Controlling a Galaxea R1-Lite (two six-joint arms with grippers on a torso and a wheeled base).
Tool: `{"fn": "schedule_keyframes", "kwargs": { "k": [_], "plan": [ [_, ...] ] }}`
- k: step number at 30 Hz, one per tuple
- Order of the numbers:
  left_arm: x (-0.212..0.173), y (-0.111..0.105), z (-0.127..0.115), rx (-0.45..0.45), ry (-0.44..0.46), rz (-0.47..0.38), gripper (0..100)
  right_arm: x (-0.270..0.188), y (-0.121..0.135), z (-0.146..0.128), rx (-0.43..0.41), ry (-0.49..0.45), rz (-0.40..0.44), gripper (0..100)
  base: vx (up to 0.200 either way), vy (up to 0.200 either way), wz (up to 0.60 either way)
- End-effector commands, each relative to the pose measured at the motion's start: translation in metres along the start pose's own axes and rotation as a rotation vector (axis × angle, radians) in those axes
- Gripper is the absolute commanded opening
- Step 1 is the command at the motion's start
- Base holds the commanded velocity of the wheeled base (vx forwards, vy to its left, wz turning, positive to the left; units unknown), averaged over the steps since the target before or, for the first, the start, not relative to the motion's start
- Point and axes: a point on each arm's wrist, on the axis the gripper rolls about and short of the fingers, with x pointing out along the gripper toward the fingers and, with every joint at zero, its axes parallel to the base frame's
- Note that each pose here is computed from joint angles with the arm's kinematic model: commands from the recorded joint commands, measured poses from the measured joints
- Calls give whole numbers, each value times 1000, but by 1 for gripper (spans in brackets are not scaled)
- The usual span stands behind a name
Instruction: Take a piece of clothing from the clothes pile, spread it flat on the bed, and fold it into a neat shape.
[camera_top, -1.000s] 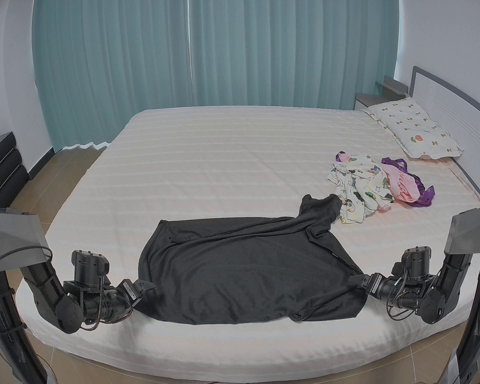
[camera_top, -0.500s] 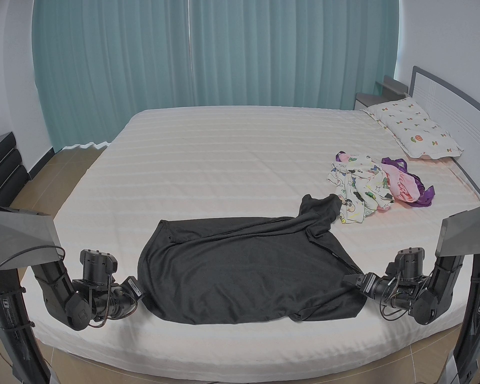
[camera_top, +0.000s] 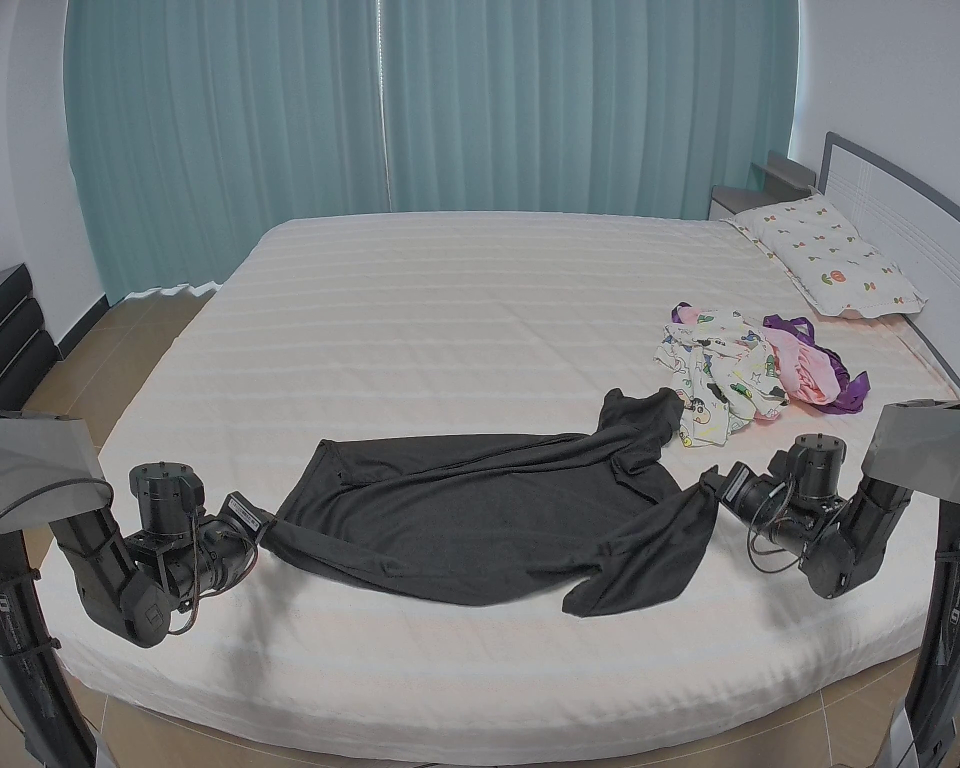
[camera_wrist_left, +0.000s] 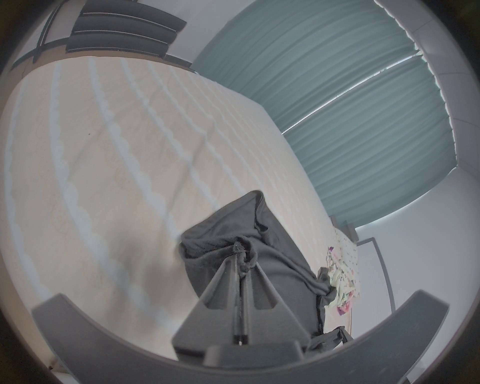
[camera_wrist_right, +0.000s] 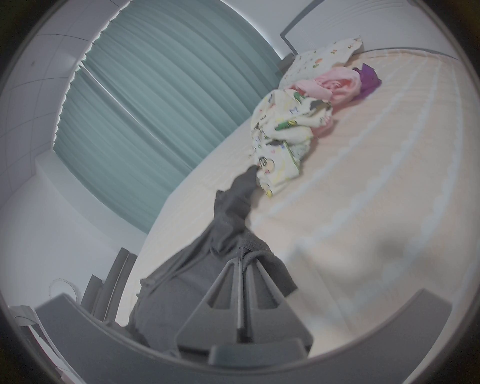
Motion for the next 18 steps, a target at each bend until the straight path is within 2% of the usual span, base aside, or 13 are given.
{"fn": "schedule_keyframes", "kwargs": {
  "k": [1, 5, 9, 12, 14, 15, 18],
  "plan": [
    [15, -5, 16, -33, -70, -55, 0, 32, 7, 27, -3, -81, 39, 0, 0, 0, 0],
    [30, -4, 21, -41, -96, -60, 0, 47, 7, 26, -5, -80, 46, 0, 0, 0, 0],
    [44, -2, 32, -106, -158, -53, 0, 63, 13, 35, -10, -132, 74, 0, 0, 0, 0],
    [49, 5, 29, -119, -143, -36, 0, 71, 8, 28, -11, -122, 65, 0, 0, 0, 0],
    [54, 11, 25, -120, -128, -19, 0, 79, 3, 14, -10, -89, 52, 0, 0, 0, 0],
    [55, 12, 24, -120, -126, -16, 0, 81, 1, 11, -10, -81, 50, 100, 0, 0, 0],
    [55, 12, 24, -120, -124, -16, 0, 80, 0, 6, -10, -60, 36, 100, 0, 0, 0]
  ]
}}
